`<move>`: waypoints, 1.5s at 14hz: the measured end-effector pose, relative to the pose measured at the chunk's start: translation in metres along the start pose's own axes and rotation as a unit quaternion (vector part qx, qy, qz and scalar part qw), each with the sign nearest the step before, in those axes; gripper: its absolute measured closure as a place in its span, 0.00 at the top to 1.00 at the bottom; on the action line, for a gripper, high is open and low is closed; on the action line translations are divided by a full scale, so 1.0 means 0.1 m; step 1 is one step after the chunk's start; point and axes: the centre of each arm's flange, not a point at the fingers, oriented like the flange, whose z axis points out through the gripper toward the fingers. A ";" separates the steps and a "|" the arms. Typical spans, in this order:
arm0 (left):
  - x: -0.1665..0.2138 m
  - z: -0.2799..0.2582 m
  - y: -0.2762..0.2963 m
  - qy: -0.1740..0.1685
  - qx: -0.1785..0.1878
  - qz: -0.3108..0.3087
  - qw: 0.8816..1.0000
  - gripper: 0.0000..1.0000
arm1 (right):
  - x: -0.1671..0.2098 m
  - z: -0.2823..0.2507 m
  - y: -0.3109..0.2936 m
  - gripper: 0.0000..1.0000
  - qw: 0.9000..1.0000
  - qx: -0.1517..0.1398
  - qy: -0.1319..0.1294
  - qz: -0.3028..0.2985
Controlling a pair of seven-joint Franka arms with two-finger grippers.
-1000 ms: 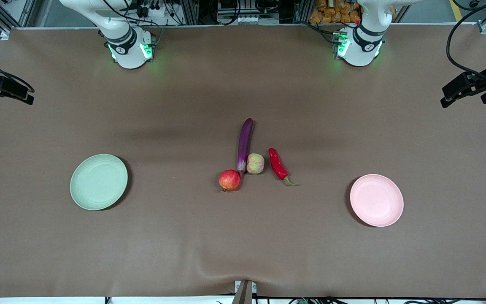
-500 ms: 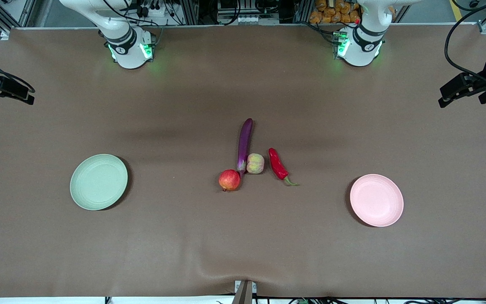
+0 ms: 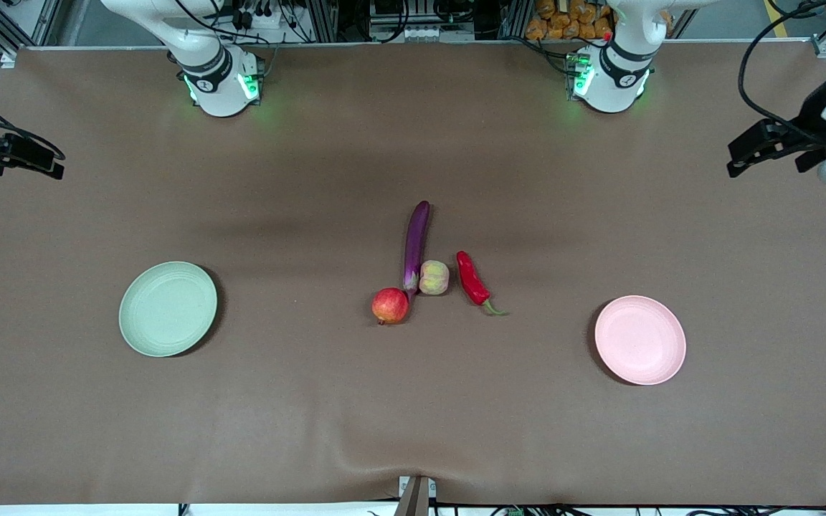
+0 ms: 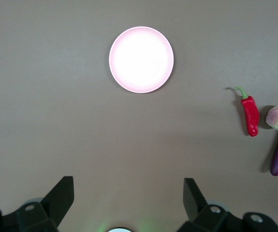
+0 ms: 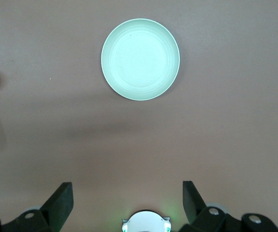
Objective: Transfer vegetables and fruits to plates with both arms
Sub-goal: 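Reach the chili with the left gripper while the right gripper nears the peach, then grasp the chili with the left gripper while the right gripper grasps the peach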
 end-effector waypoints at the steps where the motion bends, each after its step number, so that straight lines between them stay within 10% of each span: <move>1: 0.00 0.03 0.08 -0.004 0.001 -0.002 1.000 1.00 | 0.00 0.03 0.00 1.00 1.000 0.001 -0.004 0.000; 10: 0.43 1.30 1.38 -0.017 -0.020 -0.083 0.996 1.00 | 0.49 1.22 -0.19 1.00 0.992 0.079 -0.101 0.006; 16: 0.50 2.82 2.49 -0.034 -0.030 -0.206 0.977 1.00 | 0.95 2.05 -0.72 1.00 0.971 0.138 -0.151 0.121; 21: 0.23 3.55 3.27 -0.001 -0.029 -0.282 0.959 1.00 | 1.09 2.43 -1.22 1.00 0.928 0.141 -0.202 0.279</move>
